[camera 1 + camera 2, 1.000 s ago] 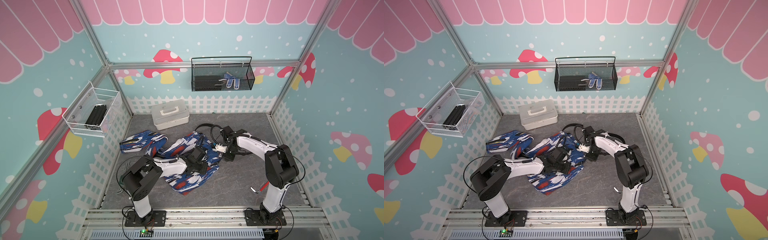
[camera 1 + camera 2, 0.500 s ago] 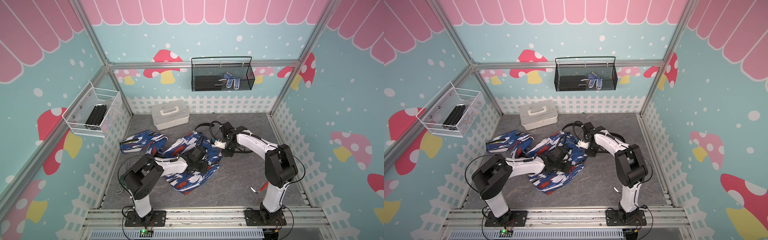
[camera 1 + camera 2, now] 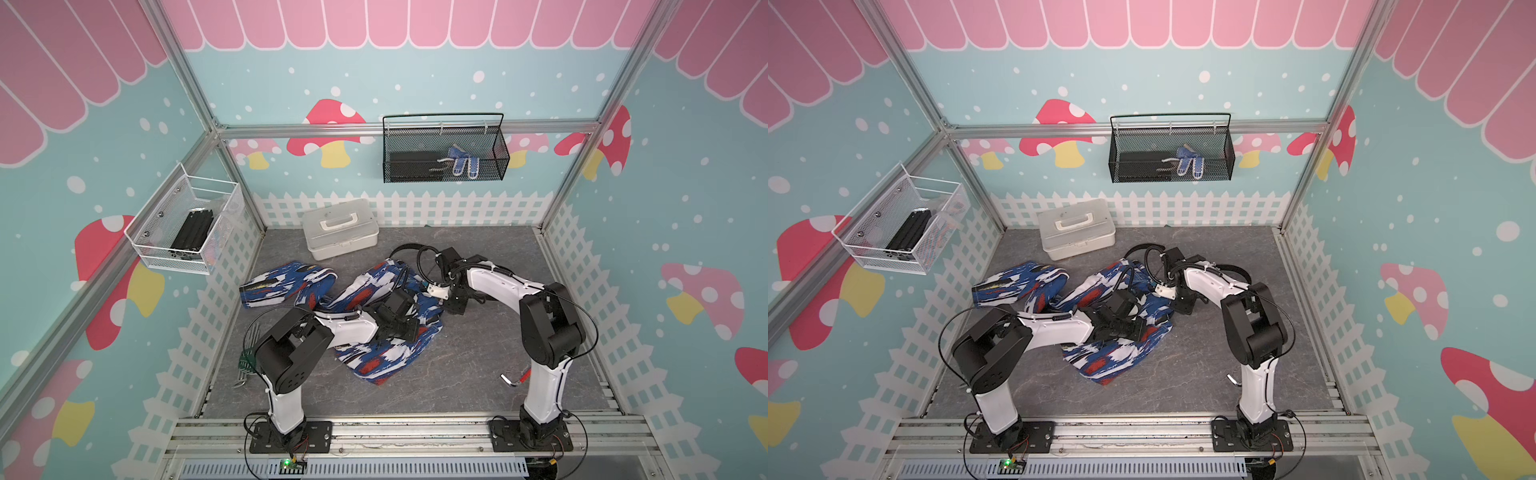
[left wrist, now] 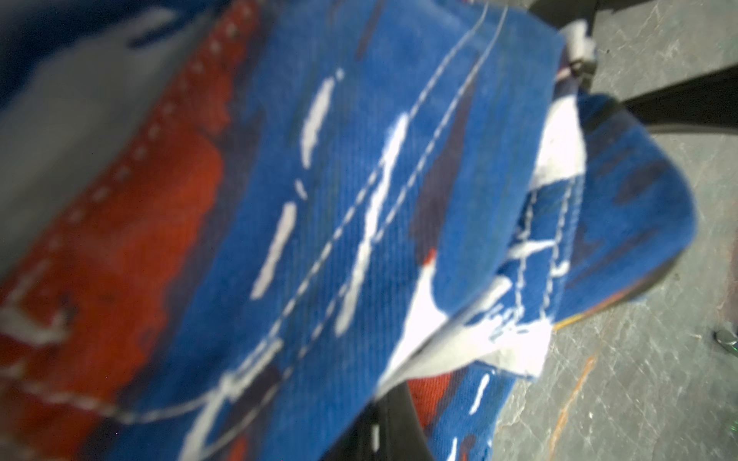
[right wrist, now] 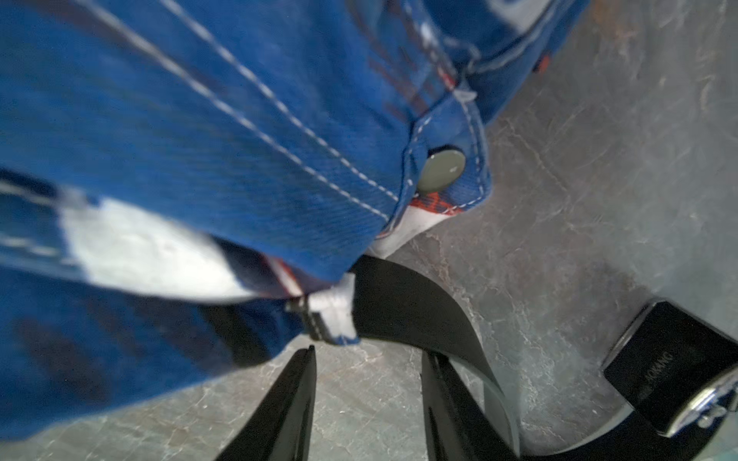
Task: Remove the belt from the trousers
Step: Remove the belt from the trousers, then move the trousers to the center of the board, then place the belt at the center of the board, then reset both arms
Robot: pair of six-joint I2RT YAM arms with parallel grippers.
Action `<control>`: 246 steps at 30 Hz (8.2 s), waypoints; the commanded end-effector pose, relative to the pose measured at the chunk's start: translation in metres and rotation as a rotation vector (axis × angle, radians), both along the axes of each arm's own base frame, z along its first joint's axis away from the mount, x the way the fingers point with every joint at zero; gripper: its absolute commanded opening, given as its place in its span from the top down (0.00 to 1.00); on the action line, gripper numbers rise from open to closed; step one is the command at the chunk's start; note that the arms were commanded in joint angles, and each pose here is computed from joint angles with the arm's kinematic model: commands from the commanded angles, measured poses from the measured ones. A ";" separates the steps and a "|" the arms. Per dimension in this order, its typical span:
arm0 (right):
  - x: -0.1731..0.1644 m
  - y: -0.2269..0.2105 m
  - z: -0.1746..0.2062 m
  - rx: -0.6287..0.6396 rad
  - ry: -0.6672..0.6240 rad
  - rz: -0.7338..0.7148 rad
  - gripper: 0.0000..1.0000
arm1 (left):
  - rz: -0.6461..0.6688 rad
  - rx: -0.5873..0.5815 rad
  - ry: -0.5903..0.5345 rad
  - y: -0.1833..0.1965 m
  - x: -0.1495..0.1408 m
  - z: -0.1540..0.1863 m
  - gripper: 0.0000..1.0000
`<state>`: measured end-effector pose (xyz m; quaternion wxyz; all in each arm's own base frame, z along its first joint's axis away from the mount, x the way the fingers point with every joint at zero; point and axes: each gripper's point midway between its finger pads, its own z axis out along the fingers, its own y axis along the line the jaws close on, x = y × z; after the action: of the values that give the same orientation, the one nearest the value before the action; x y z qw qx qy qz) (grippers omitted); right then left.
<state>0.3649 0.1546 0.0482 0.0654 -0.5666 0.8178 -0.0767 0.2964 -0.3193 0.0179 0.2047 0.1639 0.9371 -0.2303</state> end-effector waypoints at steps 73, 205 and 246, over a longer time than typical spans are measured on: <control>0.091 -0.286 0.099 0.073 -0.345 -1.396 1.00 | 0.815 0.640 0.528 0.242 -0.161 -0.102 1.00; 0.042 0.062 0.221 1.214 -0.013 -1.239 1.00 | 0.102 0.150 0.400 0.030 -0.098 -0.046 1.00; 0.000 -0.166 0.081 0.350 -0.909 -0.772 0.01 | 0.886 0.477 -0.672 0.356 0.089 0.133 0.01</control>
<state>0.3308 0.0217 0.0895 0.3630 -0.1350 0.9178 -0.0875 0.3534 0.0269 0.1133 0.4109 -0.1263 0.8908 0.1472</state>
